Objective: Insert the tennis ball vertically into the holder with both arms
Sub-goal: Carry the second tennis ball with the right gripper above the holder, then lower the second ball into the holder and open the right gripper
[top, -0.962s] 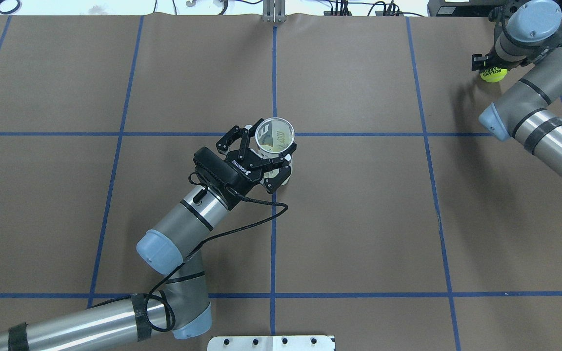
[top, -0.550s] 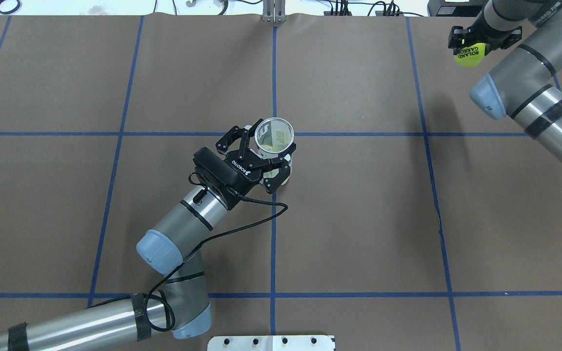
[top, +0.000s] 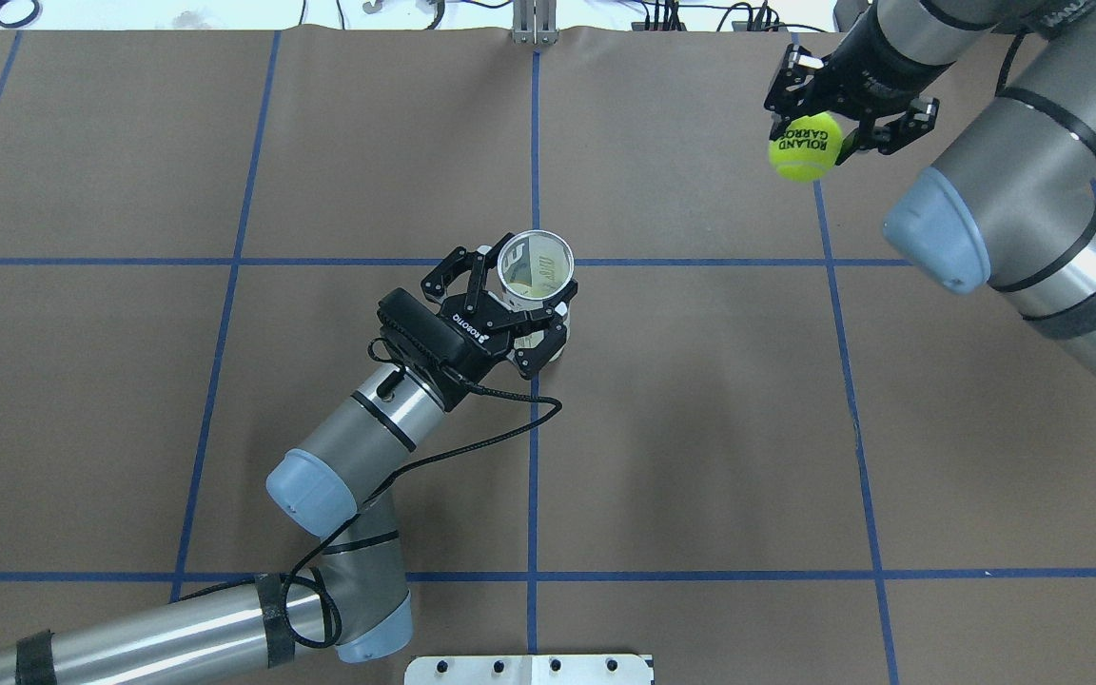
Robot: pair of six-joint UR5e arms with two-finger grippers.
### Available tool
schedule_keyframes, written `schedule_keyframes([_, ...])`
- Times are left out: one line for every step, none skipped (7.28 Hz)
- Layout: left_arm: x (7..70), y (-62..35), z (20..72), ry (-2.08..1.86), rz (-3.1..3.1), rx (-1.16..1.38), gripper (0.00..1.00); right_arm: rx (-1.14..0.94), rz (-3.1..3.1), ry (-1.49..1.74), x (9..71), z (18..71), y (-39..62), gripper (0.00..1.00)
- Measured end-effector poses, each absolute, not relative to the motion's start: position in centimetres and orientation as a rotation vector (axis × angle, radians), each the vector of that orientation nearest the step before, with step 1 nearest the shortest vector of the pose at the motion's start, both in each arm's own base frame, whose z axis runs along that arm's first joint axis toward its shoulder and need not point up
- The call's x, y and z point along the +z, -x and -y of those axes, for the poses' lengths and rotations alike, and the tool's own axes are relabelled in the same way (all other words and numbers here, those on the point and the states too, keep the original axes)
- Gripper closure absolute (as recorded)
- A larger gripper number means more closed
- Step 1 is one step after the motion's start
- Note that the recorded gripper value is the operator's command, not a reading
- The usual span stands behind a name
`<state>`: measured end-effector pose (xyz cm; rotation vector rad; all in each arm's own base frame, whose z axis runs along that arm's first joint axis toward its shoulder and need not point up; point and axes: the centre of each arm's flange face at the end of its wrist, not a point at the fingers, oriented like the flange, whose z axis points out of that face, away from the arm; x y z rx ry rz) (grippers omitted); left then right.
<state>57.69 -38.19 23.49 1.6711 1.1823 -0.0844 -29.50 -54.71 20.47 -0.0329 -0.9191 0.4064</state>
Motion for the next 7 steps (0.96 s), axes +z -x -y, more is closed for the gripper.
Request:
schedule_keyframes([23.4, -57.7, 38.2, -1.671, -1.184, -0.085, 0.14, 0.423, 0.960, 0.075, 17.4, 52.2, 32.0, 1.00])
schedule_keyframes([23.3, -57.7, 38.1, -1.672, -1.185, -0.086, 0.14, 0.435, 0.995, 0.111, 14.6, 50.3, 34.2, 1.00])
schedule_keyframes([23.3, -57.6, 38.1, -1.672, -1.186, -0.086, 0.14, 0.440, 1.021, 0.136, 12.4, 48.9, 35.8, 1.00])
schedule_keyframes([23.3, -57.6, 38.1, -1.672, -1.187, -0.087, 0.14, 0.440, 1.043, 0.157, 10.5, 47.8, 37.1, 1.00])
schedule_keyframes([23.3, -57.7, 38.1, -1.672, -1.186, -0.086, 0.14, 0.436, 1.053, 0.171, 9.3, 46.9, 38.4, 1.00])
schedule_keyframes([23.4, -57.7, 38.1, -1.671, -1.185, -0.085, 0.14, 0.430, 1.056, 0.176, 8.7, 46.3, 39.4, 1.00])
schedule_keyframes([23.4, -57.7, 38.1, -1.671, -1.185, -0.085, 0.14, 0.425, 1.058, 0.175, 8.3, 46.4, 40.3, 1.00])
